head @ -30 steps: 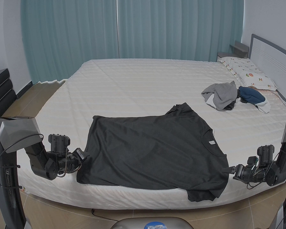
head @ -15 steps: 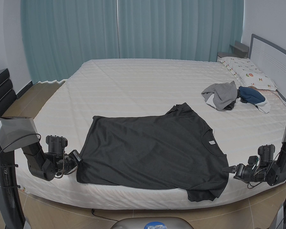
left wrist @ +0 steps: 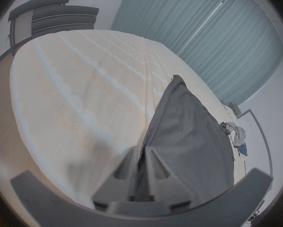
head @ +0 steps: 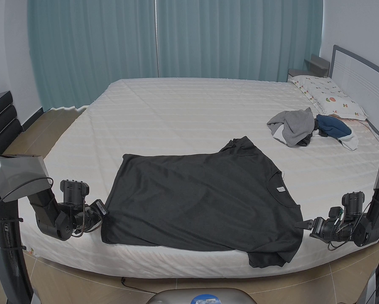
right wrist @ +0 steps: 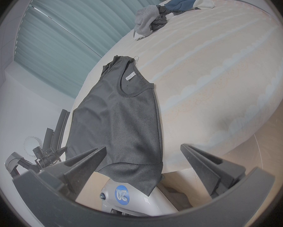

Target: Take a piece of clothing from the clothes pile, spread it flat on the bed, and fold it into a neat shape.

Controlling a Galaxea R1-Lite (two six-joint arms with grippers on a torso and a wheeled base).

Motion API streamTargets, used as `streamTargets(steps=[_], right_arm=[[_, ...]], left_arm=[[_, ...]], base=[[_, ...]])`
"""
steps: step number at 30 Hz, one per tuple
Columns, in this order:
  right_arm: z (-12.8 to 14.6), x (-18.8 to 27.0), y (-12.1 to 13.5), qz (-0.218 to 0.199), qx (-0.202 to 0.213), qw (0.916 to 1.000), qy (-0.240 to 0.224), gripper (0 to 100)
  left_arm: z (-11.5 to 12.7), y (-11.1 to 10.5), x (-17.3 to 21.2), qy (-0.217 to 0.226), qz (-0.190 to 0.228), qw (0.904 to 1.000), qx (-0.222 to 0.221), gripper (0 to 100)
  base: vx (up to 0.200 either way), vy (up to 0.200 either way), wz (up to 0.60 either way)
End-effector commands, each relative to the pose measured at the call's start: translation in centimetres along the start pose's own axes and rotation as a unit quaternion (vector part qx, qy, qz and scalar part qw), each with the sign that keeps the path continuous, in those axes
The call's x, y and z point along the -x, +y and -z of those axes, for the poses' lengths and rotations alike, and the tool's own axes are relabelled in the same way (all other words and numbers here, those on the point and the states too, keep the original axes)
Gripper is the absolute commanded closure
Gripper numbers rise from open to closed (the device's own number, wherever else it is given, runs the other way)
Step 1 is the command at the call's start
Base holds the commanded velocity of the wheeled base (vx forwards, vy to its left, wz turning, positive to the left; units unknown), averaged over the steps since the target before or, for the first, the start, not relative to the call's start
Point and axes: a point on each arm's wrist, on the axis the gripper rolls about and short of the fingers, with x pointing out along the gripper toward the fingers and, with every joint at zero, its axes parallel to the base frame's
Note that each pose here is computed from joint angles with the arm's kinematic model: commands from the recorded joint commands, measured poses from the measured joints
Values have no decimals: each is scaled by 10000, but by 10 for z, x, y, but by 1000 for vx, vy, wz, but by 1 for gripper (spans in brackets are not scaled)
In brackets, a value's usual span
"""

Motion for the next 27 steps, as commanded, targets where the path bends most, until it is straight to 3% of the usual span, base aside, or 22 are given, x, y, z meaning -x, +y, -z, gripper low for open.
streamTargets(steps=[1,9,14,19,27], right_arm=[[1,-1,1,-10,12,10000,25,0],[0,-10,2,-63,24,10000,64,0],[-9,-20,7,-116,-249,9996,-59,0],[-14,-38,3,161,-418,9987,-232,0],[-23,-58,4,63,-677,9972,-321,0]], left_arm=[[-4,-3,3,-43,76,10000,29,0],[-14,-6,17,-79,394,9991,144,0],[-18,-1,18,-9,477,9986,239,0],[-20,2,18,185,645,9973,289,0],[-20,4,16,219,645,9970,374,0]], base=[[0,0,0],[0,0,0],[0,0,0],[0,0,0],[0,0,0]])
